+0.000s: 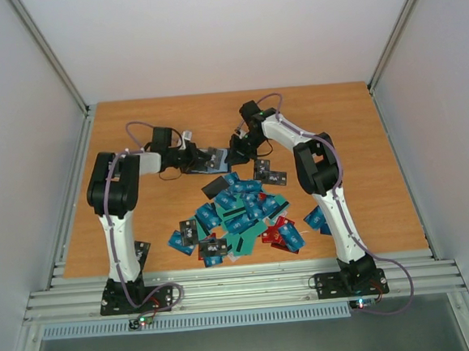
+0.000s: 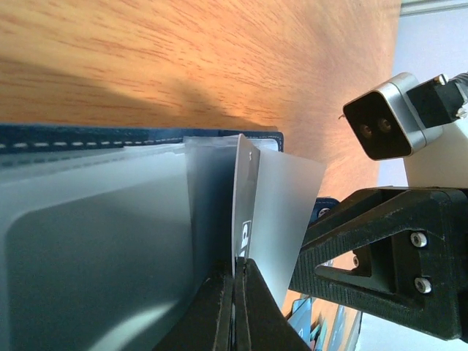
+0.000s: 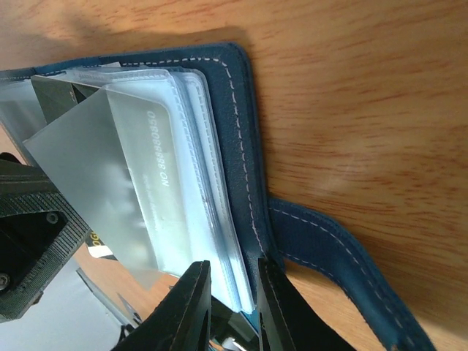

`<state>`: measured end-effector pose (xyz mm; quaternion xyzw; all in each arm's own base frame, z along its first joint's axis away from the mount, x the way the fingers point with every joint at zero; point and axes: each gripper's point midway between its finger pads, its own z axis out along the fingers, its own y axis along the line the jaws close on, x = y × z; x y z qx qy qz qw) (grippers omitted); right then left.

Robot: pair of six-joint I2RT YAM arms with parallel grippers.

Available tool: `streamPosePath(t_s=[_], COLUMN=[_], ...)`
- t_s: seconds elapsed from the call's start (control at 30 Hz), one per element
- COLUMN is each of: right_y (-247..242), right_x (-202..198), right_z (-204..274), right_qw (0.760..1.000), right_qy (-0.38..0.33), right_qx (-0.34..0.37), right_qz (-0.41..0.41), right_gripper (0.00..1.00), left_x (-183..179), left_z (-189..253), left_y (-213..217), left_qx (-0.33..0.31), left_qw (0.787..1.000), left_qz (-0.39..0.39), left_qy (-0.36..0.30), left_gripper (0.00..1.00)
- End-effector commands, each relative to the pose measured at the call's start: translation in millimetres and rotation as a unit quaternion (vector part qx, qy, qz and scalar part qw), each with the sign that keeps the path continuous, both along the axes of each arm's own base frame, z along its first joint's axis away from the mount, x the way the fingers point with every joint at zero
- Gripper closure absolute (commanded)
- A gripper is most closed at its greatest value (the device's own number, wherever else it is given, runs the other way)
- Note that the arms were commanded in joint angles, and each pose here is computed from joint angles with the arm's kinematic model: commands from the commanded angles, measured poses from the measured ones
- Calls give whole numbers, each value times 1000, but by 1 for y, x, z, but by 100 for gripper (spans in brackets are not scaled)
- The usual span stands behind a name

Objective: Put the credit cards into the card holder

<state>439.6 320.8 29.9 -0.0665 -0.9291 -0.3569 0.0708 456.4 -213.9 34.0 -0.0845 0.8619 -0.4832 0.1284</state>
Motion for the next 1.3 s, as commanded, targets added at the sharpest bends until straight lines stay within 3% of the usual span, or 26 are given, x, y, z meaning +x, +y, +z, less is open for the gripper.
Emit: streamPosePath(t_s=[0.0,0.33,0.67,0.97,1.13,1.27], right_y=[4,6,9,11,10,10], right_x=[-16,-16,-17,-23,-26,-26], right_z=[-24,-26,-31,-32,-34,-32], right_qw=[999,999,999,998,998,998], right_qy=[40,44,52,58,60,60], right_qx=[-14,-14,-13,-14,-16,-15], right_qz=[-2,-8,-12,-9,-9,-9], right_gripper=[80,81,81,83,83,83], left_x=[-12,-24,-26,-25,-27,-33], left_z=[-18,-24,-30,-37,-35,-35], left_y=[-6,-10,-7,-7,-13,-19], left_qx=[16,30,38,56,61,60], left_qw=[1000,998,994,989,990,990], left_qz=[0,0,46,78,73,64], left_qy=[23,49,89,109,106,107], left_gripper=[100,96,91,91,88,79])
